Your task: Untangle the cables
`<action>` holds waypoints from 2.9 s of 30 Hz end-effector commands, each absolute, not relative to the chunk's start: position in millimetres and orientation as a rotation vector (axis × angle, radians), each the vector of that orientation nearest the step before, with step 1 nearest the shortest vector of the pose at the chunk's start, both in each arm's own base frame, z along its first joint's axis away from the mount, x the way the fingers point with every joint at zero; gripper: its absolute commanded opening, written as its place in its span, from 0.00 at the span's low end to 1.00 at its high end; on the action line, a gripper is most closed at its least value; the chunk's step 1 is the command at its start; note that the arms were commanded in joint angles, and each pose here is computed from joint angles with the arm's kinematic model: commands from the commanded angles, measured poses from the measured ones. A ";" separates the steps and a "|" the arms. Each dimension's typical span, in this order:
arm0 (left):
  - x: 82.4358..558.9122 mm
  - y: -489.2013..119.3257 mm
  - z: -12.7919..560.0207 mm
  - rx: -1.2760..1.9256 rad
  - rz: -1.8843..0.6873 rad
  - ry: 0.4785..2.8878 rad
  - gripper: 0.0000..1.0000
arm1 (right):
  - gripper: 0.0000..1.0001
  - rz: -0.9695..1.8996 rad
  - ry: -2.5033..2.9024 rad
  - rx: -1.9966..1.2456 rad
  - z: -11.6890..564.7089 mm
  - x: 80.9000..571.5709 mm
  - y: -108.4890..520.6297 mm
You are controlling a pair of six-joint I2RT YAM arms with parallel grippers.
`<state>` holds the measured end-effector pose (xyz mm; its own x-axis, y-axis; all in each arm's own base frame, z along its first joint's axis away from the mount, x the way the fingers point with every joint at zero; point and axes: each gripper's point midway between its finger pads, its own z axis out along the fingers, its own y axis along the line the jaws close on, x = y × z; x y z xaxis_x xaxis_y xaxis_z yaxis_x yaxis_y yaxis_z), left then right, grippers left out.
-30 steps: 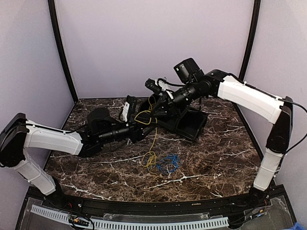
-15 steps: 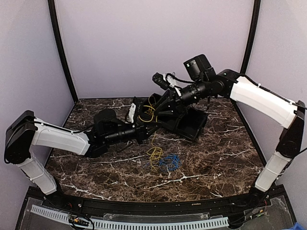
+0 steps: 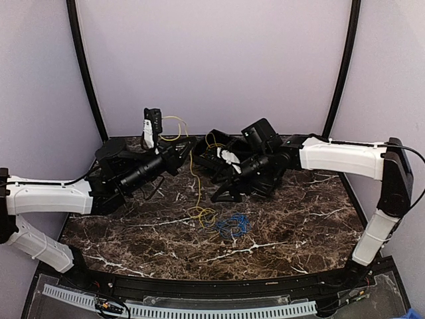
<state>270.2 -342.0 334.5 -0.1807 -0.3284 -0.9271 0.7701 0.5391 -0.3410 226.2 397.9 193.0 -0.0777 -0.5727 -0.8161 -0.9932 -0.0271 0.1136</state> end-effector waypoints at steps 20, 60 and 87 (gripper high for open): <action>253.2 -275.3 554.6 0.233 -0.918 1.147 0.00 | 0.14 1.324 1.754 -1.669 80.2 200.1 475.9; 441.0 -331.7 504.9 0.264 -0.709 1.480 0.00 | 0.69 0.765 1.647 -1.648 214.9 201.6 298.9; 555.6 -370.0 453.3 0.298 -0.759 1.323 0.00 | 0.78 0.559 1.748 -1.227 197.1 258.1 201.5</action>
<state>564.4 -373.4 409.5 -0.0433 -0.2401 -0.9698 0.6155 0.7582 -0.2152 254.3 203.6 187.8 -0.1408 -0.5149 -0.8456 -0.9130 0.3978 -0.0901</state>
